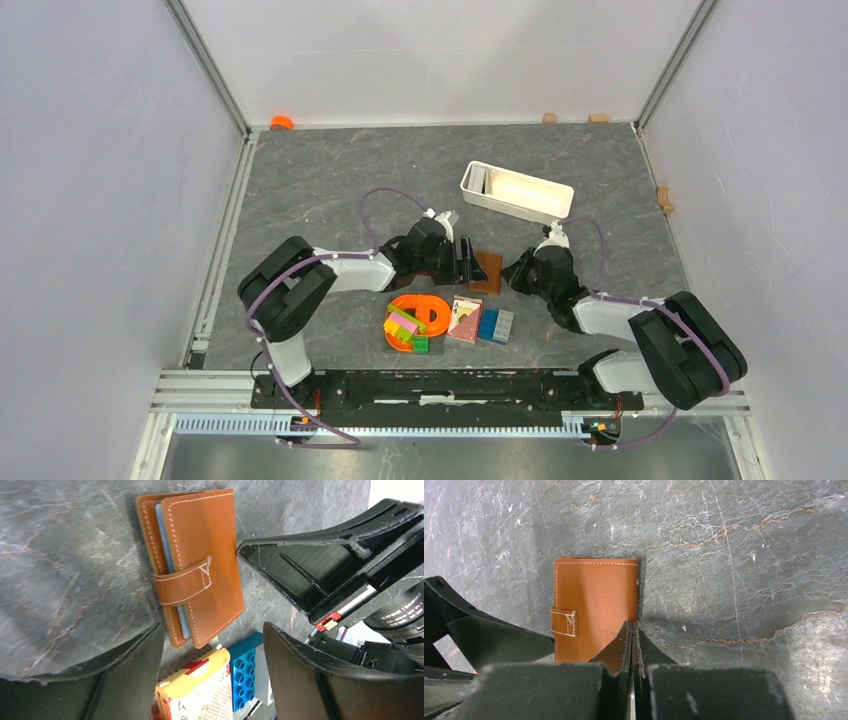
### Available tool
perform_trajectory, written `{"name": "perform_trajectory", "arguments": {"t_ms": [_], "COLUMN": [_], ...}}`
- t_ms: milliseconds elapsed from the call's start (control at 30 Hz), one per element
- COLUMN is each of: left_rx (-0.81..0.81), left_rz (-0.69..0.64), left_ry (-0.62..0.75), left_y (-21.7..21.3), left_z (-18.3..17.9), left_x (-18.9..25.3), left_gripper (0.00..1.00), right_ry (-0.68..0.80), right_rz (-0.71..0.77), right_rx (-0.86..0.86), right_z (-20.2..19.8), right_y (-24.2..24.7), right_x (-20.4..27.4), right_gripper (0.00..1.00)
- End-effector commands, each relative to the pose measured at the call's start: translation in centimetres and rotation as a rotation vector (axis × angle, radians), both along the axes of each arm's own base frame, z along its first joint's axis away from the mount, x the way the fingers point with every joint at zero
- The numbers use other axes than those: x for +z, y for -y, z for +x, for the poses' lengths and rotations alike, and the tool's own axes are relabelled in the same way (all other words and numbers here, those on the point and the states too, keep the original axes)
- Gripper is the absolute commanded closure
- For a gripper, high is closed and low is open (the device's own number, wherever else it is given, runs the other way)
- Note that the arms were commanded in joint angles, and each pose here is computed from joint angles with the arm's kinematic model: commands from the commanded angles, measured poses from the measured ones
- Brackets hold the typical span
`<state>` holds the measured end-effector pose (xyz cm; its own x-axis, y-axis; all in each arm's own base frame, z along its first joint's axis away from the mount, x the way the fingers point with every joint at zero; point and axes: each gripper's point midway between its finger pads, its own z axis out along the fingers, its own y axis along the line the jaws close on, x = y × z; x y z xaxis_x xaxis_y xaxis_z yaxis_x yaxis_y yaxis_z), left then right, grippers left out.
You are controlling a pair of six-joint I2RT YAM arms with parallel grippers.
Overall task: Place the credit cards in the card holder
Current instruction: Move the card holder to the center of the board, then open the card holder at the center of the board.
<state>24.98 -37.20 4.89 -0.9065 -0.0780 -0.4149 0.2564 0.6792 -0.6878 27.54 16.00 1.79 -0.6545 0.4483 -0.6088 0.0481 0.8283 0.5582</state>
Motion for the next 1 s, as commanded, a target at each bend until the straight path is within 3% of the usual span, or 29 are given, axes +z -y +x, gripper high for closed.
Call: {"name": "perform_trajectory", "arguments": {"t_ms": [0, 133, 300, 367, 467, 633, 700, 800, 833, 967], "left_rx": [0.004, 0.006, 0.001, 0.003, 0.025, 0.054, 0.037, -0.009, -0.033, -0.087], "left_rz": [-0.014, -0.056, -0.108, -0.119, -0.134, -0.149, -0.154, -0.135, -0.124, 0.013], "left_ry": [-0.021, -0.053, -0.079, -0.073, -0.043, 0.091, 0.166, 0.295, 0.334, 0.488], "left_y": [1.2, 1.9, 3.2, 3.7, 4.0, 3.8, 3.7, 3.1, 2.9, 1.1], "left_z": [0.3, -0.2, -0.5, -0.5, 0.0, 1.7, 2.1, 2.5, 2.3, 2.0], "left_x": [-0.5, -1.1, -1.0, -0.9, -0.4, 2.5, 4.2, 6.9, 7.7, 9.5], "left_gripper": [0.27, 0.38, 0.39, 0.44, 0.58, 0.94, 0.98, 0.98, 0.98, 0.98], "right_ry": [0.012, 0.014, 0.019, 0.020, 0.029, 0.070, 0.098, 0.145, 0.158, 0.206], "right_rz": [-0.027, -0.026, -0.020, -0.015, -0.003, -0.031, -0.059, -0.130, -0.153, -0.224], "right_rx": [-0.043, -0.043, -0.043, -0.040, -0.033, -0.025, -0.010, 0.019, 0.024, 0.043], "right_z": [0.8, 0.8, 0.8, 0.6, 0.6, 0.7, 1.0, 1.3, 1.5, 1.6], "right_y": [0.6, 0.6, 0.6, 0.5, 0.3, 0.6, 0.8, 1.3, 1.5, 2.3], "right_x": [0.1, 0.2, 0.3, 0.2, 0.4, 1.3, 2.1, 3.7, 4.4, 7.5], "right_gripper": [1.00, 1.00, 1.00, 1.00, 1.00, 1.00, 0.98, 0.58, 0.50, 0.31]}}
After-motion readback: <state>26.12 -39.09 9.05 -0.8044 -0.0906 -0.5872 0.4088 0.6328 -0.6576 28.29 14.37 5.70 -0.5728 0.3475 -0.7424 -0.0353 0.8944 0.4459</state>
